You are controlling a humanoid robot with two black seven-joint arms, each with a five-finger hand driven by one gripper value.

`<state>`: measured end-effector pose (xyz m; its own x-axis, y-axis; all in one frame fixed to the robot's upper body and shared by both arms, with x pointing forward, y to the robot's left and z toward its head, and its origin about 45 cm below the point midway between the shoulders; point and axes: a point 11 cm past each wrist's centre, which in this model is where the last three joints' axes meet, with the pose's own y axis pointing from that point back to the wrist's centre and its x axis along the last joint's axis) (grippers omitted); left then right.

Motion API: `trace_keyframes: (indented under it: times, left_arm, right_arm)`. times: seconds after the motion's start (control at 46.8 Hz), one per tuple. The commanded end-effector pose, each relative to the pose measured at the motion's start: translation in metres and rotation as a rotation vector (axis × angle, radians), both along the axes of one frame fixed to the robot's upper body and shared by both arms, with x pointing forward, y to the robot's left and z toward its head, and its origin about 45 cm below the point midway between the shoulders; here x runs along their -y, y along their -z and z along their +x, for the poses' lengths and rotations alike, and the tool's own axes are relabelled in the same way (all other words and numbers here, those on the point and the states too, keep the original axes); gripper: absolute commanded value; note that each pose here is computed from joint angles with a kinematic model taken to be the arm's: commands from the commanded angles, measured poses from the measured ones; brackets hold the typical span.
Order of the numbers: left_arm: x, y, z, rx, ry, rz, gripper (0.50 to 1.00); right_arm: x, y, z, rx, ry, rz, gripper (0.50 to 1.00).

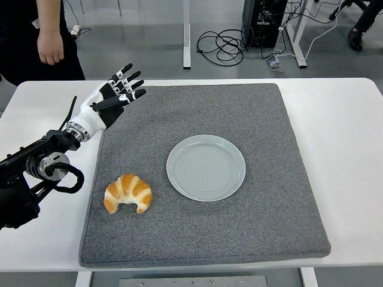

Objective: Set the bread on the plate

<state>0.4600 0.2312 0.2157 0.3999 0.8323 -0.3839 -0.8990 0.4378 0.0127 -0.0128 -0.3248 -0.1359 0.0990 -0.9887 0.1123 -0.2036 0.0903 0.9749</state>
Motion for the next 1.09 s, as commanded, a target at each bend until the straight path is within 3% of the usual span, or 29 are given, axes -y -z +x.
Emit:
trace_keyframes:
  times: [0.0, 1.068]
  left_arm:
    - [-0.0004, 0.0001, 0.0001, 0.002, -0.004, 0.0, 0.968]
    - [-0.0072, -0.0066, 0.0009, 0.059, -0.03, -0.009, 0.968]
  right_arm:
    - [0.0, 0.0, 0.0, 0.0, 0.0, 0.0, 1.0]
    - [-0.0006, 0.0, -0.0001, 0.0, -0.001, 0.002, 1.0]
